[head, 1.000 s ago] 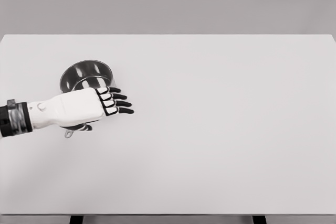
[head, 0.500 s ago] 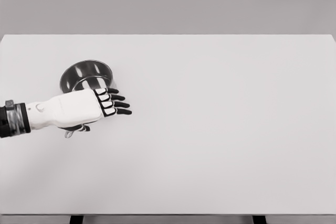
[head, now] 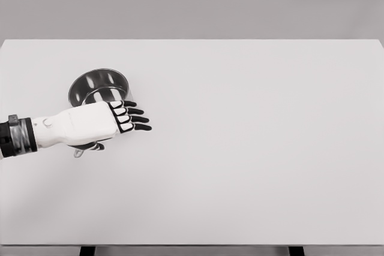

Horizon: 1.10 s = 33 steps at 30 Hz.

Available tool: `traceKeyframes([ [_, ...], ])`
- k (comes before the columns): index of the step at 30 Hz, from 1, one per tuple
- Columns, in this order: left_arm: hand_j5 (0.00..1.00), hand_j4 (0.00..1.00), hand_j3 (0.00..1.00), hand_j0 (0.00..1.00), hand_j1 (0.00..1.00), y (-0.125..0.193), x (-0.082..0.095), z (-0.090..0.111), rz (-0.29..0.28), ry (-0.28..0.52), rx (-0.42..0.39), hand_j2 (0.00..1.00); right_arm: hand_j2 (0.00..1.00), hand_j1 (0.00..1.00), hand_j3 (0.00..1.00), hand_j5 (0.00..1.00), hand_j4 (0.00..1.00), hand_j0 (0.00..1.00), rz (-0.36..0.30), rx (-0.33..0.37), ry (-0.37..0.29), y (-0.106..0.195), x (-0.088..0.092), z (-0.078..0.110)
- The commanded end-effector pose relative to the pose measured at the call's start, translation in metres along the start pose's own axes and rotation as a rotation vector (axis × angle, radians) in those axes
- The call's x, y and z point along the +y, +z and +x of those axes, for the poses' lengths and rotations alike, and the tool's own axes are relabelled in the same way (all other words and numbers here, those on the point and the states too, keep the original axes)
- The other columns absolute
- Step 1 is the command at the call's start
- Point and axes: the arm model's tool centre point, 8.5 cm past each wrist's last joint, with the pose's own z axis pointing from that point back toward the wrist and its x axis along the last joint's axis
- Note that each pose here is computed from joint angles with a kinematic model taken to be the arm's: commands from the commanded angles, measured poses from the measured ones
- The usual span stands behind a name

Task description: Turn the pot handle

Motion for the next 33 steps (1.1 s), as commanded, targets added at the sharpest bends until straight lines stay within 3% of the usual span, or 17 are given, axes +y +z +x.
traceKeyframes([
  [1,1.00,1.00,1.00,1.00,1.00,0.001,-0.001,-0.002,0.001,0.008,0.005,1.00,1.00,1.00,1.00,1.00,1.00,1.00,0.000,0.000,0.000,0.000,0.000,0.000],
  [33,1.00,1.00,1.00,1.00,1.00,0.012,0.007,-0.011,0.014,-0.008,0.045,1.00,1.00,1.00,1.00,1.00,1.00,1.00,0.000,0.000,0.000,0.000,0.000,0.000],
])
